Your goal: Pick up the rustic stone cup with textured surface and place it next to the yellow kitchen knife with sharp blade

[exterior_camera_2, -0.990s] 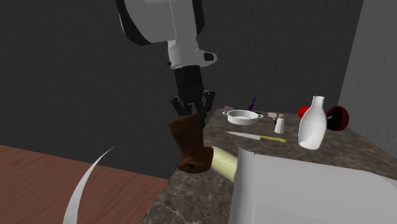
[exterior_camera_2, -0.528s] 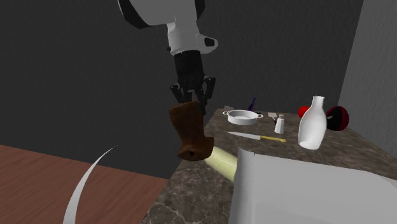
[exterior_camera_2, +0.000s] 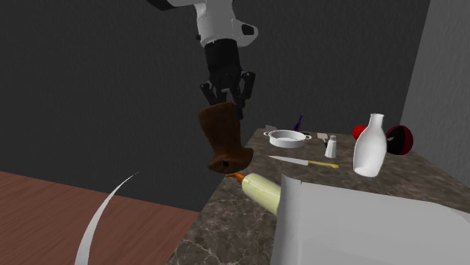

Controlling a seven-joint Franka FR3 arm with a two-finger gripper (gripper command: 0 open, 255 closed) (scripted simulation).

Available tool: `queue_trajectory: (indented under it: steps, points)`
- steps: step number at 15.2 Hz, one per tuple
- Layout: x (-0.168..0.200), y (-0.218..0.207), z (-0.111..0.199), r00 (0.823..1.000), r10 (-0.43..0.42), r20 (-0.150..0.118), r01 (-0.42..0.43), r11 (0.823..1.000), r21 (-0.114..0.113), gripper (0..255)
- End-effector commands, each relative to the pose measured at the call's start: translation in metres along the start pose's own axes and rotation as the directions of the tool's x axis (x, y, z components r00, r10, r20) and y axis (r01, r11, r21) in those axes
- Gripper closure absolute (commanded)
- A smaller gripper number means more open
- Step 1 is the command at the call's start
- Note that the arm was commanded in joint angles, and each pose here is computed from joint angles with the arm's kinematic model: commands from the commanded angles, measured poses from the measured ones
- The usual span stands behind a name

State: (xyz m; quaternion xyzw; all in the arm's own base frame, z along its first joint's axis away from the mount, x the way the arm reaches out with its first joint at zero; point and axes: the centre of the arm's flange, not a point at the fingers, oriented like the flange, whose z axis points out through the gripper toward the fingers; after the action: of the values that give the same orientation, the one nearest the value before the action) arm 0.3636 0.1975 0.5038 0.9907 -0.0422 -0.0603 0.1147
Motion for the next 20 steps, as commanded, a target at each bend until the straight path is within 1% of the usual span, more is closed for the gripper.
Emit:
queue_trajectory:
  steps: [1,3,20]
  points:
    - [-0.001,0.003,-0.011,1.000,0.000,-0.001,0.000,1.000,0.000,255]
    - [-0.002,0.006,-0.020,1.000,0.000,-0.001,0.000,1.000,0.000,255]
    - [0.197,0.110,-0.019,1.000,0.000,-0.001,0.000,1.000,0.000,255]
